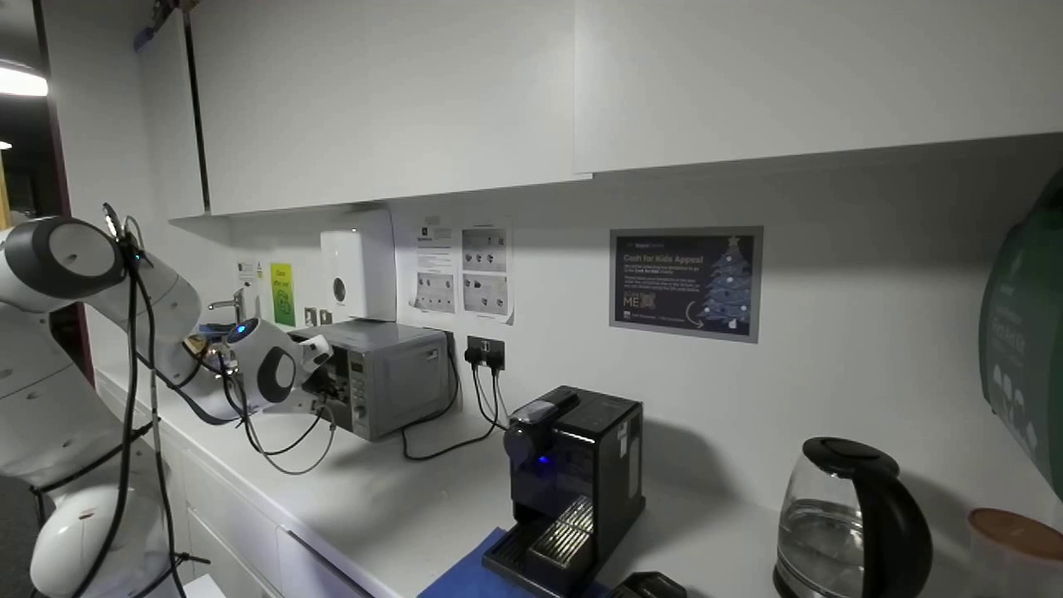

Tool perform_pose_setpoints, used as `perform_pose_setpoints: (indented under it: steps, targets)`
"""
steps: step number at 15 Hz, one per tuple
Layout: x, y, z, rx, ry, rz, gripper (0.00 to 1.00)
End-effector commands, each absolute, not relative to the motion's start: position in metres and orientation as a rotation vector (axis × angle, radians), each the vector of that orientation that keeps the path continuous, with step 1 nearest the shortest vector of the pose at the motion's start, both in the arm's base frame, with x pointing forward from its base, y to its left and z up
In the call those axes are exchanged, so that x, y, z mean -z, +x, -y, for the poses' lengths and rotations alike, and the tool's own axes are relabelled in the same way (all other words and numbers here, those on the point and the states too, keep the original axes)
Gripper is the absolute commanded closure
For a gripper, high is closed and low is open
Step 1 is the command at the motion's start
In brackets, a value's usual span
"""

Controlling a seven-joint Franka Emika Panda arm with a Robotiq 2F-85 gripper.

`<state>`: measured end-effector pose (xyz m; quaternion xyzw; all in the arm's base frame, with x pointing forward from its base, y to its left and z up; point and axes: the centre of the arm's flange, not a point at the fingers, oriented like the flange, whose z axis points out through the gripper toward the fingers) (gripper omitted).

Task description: Press a button on the microwave to switch the light off

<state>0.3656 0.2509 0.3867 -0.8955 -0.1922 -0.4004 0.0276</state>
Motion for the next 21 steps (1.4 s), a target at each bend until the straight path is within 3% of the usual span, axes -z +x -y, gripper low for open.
perform_pose_setpoints:
  steps: [1, 21]
  targets:
    - [-0.377, 0.380, -0.257, 1.273, -2.722, 0.601, 1.00]
    - [-0.373, 0.399, -0.266, 1.339, -2.670, 0.634, 1.00]
